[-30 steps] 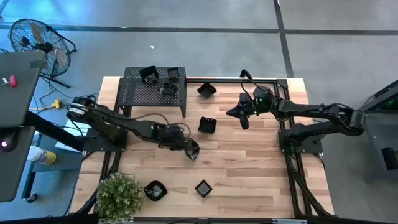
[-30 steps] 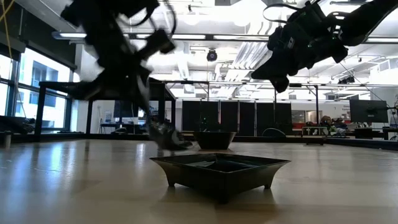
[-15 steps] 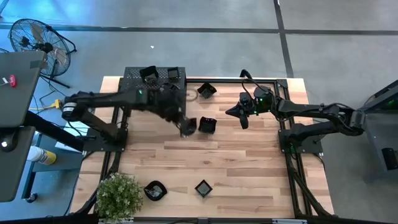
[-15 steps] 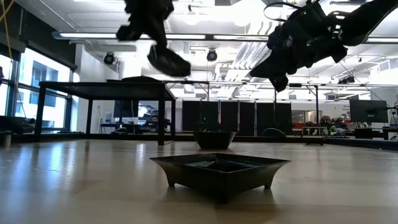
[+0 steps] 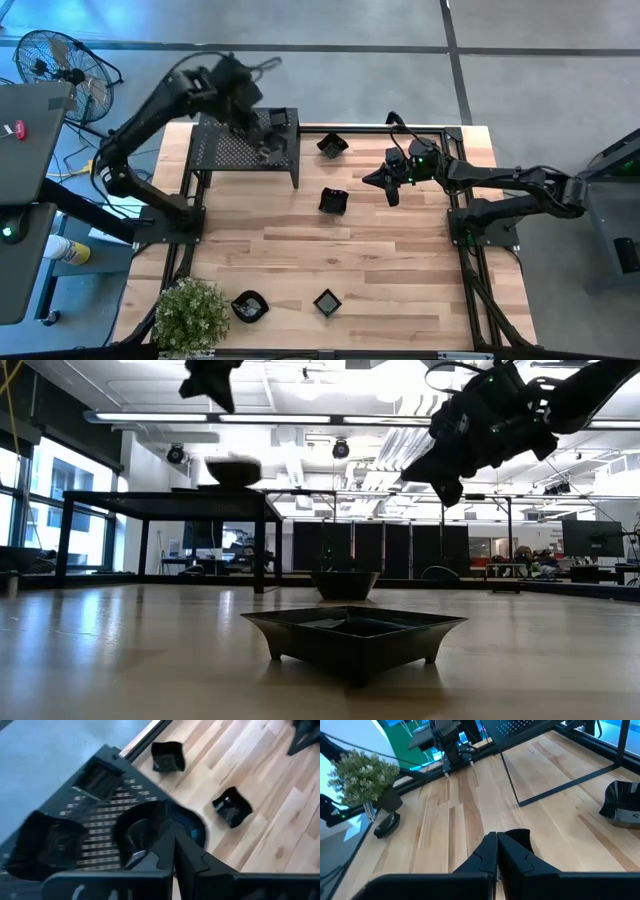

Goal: Pick & Place Mini shaped plates
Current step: Stack the leaf-shaped plate on top of the other leaf-shaped plates on the shelf

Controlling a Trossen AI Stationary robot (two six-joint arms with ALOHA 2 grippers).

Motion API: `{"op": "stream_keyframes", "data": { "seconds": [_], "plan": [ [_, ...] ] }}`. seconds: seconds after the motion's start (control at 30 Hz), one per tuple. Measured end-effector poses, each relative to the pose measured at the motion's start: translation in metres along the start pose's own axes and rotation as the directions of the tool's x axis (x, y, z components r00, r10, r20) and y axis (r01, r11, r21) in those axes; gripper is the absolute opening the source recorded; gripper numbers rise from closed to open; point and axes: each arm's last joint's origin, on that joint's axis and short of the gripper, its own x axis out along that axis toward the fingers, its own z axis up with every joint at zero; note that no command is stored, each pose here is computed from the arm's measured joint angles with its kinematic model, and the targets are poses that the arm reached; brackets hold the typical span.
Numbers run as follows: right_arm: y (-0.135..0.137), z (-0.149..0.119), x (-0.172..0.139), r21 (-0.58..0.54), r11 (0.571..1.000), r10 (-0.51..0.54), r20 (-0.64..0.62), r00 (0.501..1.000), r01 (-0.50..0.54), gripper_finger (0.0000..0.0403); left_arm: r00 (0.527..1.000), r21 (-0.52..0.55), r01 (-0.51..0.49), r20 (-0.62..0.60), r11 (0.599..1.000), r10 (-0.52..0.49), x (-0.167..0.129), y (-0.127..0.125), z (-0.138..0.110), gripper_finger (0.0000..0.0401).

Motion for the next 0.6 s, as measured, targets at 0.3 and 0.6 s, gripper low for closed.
{"op": "stream_keyframes", "data": {
  "seconds": [0.3,0.6],
  "plan": [
    [0.001,0.006,0.0,0.033,0.999,0.012,0.055,0.998,-0.014,0.0004,0.999,0.166,0.012,-0.05,0.986,-0.004,0.011,0.041,0.004,0.0],
    [0.0,0.007,0.0,0.043,0.999,-0.036,0.074,0.997,0.033,0.0004,0.996,0.257,0.072,-0.073,0.964,-0.055,0.019,0.031,0.002,0.0]
  ]
}}
